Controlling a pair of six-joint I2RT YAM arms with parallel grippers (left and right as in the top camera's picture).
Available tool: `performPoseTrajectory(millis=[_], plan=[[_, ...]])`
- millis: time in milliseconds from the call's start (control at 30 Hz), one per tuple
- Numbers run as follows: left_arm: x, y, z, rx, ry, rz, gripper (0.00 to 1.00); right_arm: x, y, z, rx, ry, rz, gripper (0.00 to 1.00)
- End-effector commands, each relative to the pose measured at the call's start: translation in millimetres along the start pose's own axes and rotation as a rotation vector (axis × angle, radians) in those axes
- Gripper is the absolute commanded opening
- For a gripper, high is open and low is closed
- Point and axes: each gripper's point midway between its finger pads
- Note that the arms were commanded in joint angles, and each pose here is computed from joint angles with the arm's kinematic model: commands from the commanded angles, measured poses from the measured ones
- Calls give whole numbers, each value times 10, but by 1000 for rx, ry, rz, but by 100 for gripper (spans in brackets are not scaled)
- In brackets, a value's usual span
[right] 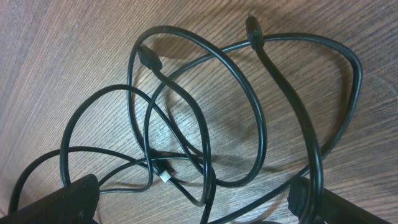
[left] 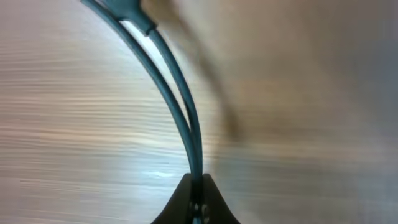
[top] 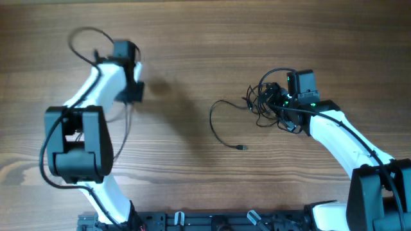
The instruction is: Untangle cables
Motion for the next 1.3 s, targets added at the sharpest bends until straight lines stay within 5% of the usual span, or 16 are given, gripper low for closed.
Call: performPoseTrajectory(millis=[0,100,233,333,567,633,667,700,833,933,1100,1133,1267], plan=[[699,878,927,328,109,-302,4,-29,-17,-11,22,-8,6,100],[1235,1416,1914,526,206,-639,4,-28,-28,-14,21,-9,11,100],[1539,1595,2759,649,263,-919,4,-28,-28,-14,18,-9,11,100],[1306,1753,3127,622,172,-1082,4,-29,-26,-10,19,-7,11,100],[-866,1421,2474,660,-11,-653,4,-25,-105,68,-57,35,59,100],[-959,1363,2414,679,-27,-616,21,-25,-104,68,-57,35,59,100],[-822,1400,2471,727,-29,-641,72,-25,-104,69,-57,35,59,100],[-569,1460,2551,772,-36,-685,100,-24,-97,78,-56,39,56,100],[712,1569,2690,845,-60,-835,100,-24,-77,104,-52,50,48,100],[1348,1526,2281,805,-170,-819,100,-9,-70,245,77,119,53,100],[1857,1561,569,501,-706,-650,100,351,308,359,79,189,-78,100],[1939,1490,131,431,-824,-577,100,446,408,326,64,188,-117,100],[1839,967,-1071,423,-887,-192,100,707,858,-268,-43,-44,-334,100]])
Point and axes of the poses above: each gripper's point midway between its finger pads, its own x axis back along the fingers, its own z axis along the line the jaws close on, y = z × x, and after that the axes turned 1 degree about -x, right-handed
